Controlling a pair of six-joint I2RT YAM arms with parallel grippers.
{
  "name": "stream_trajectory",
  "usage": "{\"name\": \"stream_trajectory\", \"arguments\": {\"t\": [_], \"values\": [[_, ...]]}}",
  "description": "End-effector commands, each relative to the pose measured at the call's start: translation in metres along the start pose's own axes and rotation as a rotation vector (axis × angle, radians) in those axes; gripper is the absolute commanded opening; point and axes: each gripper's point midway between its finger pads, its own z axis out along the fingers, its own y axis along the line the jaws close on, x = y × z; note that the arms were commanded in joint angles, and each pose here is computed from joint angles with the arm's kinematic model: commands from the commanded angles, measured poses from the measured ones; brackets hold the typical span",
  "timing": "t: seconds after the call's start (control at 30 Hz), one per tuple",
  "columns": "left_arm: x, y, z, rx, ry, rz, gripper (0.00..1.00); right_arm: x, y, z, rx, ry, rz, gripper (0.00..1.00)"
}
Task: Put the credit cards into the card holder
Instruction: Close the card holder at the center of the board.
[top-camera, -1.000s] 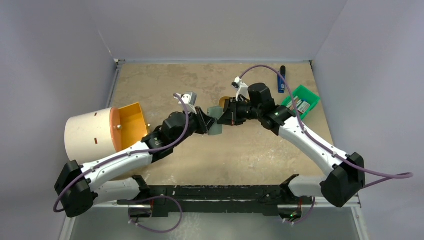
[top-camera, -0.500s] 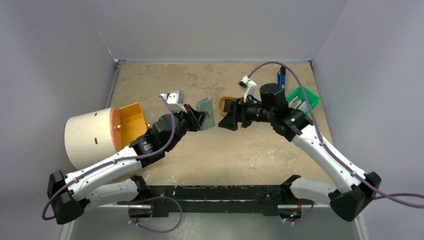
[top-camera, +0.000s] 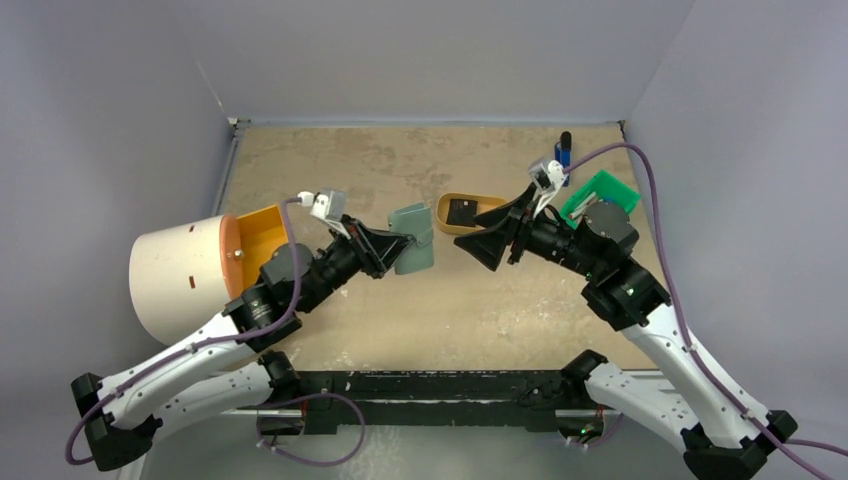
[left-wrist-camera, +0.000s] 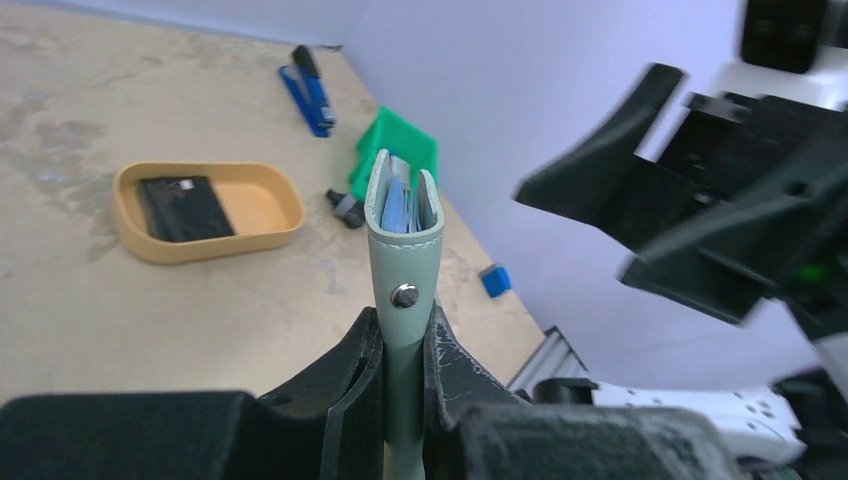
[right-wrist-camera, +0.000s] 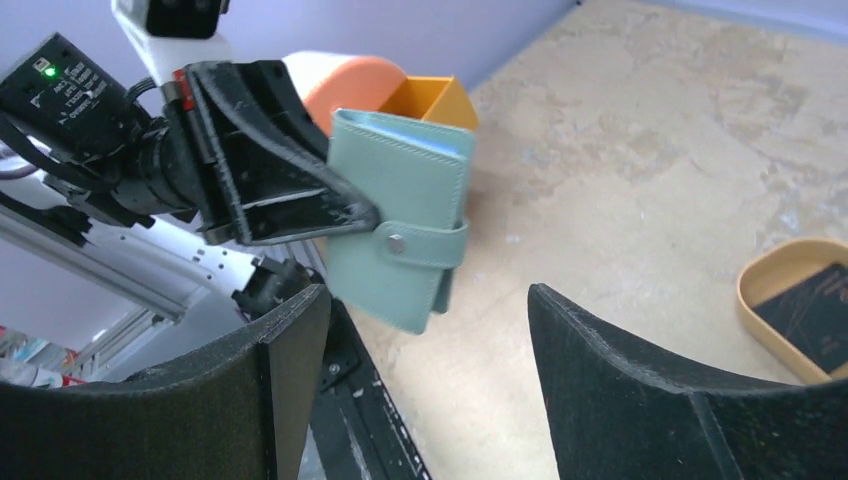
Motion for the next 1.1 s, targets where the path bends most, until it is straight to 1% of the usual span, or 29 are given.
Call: {"name": "stream_trajectory", "arguments": {"t": [0.0, 0.1, 0.27, 0.37, 0.5, 0.6, 0.8, 0.9, 0.93, 0.97, 1.03, 1.07], "values": [[-0.032, -0.056, -0.028, 0.26, -0.064, 0.013, 0.0, -0.032, 0.021, 0.006, -0.114, -0.124, -0.057, 0.75], [-0.044, -0.074, -0.042, 0.345, -0.086, 0.016, 0.0, -0.041, 0.045, 0.001, -0.242, -0.16, -0.083, 0.76], [-0.059, -0.11, -0.06, 0.506, -0.088, -0.01, 0.0, -0.05, 0.096, -0.012, -0.544, -0.158, -0.103, 0.76], [-0.064, -0.129, -0.066, 0.587, -0.069, -0.023, 0.0, -0.054, 0.111, -0.019, -0.631, -0.162, -0.097, 0.75], [-0.071, -0.145, -0.073, 0.673, -0.085, -0.084, 0.0, -0.056, 0.114, -0.018, -0.655, -0.146, -0.086, 0.74], [-0.075, -0.153, -0.077, 0.718, -0.086, -0.093, 0.0, -0.054, 0.114, -0.021, -0.65, -0.145, -0.077, 0.72], [-0.064, -0.165, -0.075, 0.79, -0.02, -0.105, 0.0, -0.057, 0.116, -0.024, -0.64, -0.163, -0.077, 0.69], [-0.06, -0.167, -0.071, 0.798, 0.005, -0.114, 0.0, -0.059, 0.119, -0.027, -0.656, -0.171, -0.076, 0.66], [-0.059, -0.167, -0.07, 0.798, 0.01, -0.116, 0.0, -0.06, 0.12, -0.028, -0.661, -0.173, -0.077, 0.64], [-0.059, -0.167, -0.069, 0.796, 0.013, -0.118, 0.0, -0.06, 0.121, -0.029, -0.665, -0.171, -0.077, 0.58], [-0.056, -0.166, -0.067, 0.792, 0.019, -0.116, 0.0, -0.059, 0.123, -0.03, -0.677, -0.164, -0.078, 0.38], [-0.054, -0.164, -0.066, 0.786, 0.023, -0.115, 0.0, -0.058, 0.124, -0.031, -0.685, -0.159, -0.077, 0.32]]}}
